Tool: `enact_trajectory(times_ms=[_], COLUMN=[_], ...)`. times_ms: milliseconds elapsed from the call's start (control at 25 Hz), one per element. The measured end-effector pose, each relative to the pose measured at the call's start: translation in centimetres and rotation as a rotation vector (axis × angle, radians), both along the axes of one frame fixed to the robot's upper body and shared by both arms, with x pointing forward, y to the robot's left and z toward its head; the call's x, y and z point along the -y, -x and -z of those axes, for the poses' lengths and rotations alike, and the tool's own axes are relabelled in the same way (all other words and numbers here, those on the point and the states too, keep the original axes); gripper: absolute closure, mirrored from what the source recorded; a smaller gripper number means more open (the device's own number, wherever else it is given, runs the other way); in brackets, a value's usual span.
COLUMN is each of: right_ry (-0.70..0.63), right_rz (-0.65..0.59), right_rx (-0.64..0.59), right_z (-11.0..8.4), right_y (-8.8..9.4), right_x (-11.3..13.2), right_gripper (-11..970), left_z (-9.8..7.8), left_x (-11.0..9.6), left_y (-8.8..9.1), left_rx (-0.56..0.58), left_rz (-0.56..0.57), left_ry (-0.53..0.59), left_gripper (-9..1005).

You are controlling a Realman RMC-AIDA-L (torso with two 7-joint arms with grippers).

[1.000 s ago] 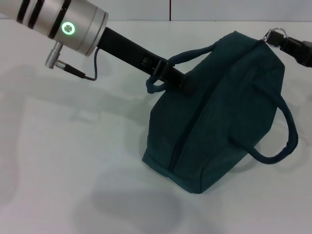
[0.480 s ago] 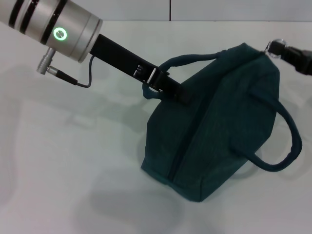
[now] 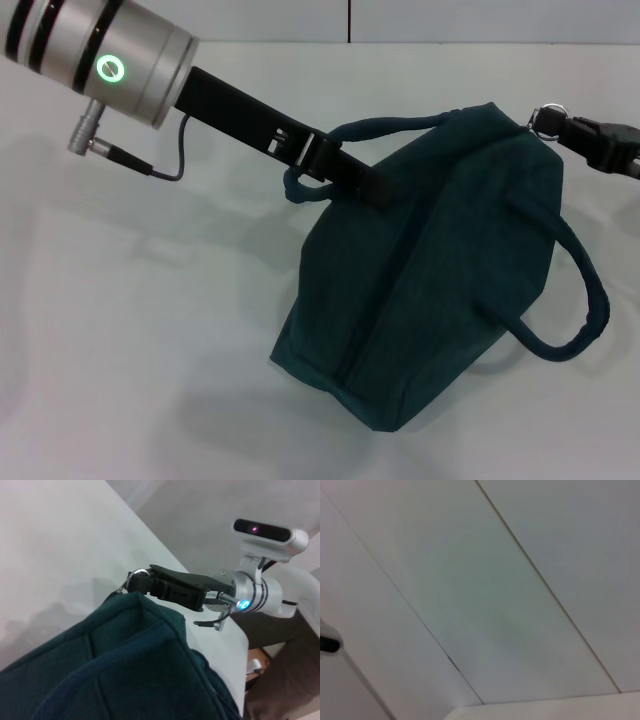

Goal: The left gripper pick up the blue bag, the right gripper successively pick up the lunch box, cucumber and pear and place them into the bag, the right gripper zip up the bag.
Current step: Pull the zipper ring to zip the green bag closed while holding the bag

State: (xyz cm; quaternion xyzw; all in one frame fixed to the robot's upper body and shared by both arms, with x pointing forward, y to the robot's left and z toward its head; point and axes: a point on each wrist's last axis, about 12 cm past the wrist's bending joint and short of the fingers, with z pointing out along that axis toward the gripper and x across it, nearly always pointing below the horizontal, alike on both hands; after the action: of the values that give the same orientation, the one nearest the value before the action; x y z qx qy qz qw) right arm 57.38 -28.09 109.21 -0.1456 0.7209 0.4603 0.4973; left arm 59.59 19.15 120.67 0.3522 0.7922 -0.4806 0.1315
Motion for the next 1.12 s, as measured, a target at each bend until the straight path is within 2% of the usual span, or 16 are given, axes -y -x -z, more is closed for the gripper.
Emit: enact_trajectory(times_ms=[320, 520, 800, 1000, 1120], right_ry=[-0.017, 0.016, 0.0, -0.013, -0.013], right_rz=[-0.044, -0.086, -0.067, -0.084, -0.088], right_rx=[0.01, -0.027, -0.047, -0.051, -0.051], right_z=[-1.2, -1.2, -1.0, -1.1, -1.2], right_y=[-0.5, -0.7, -0.4, -0.1, -0.1], right_x=[0.2, -0.3, 0.3, 0.3, 0.5], right_gripper=[954, 954, 954, 954, 928], left_z=[1.2, 1.4, 1.8, 2.0, 2.1], left_x=[0.2, -0.7, -1.9, -2.0, -2.1], left_y=[0.5, 0.6, 0.8, 0.9, 1.0], left_rx=[-0.063, -0.068, -0.053, -0.044, -0.041], left_rz=[-0.026, -0.08, -0.131, -0.133, -0.132], left_ry=[0.071, 0.119, 0.175, 0.185, 0.186], left_gripper=[931, 930, 928, 763, 762])
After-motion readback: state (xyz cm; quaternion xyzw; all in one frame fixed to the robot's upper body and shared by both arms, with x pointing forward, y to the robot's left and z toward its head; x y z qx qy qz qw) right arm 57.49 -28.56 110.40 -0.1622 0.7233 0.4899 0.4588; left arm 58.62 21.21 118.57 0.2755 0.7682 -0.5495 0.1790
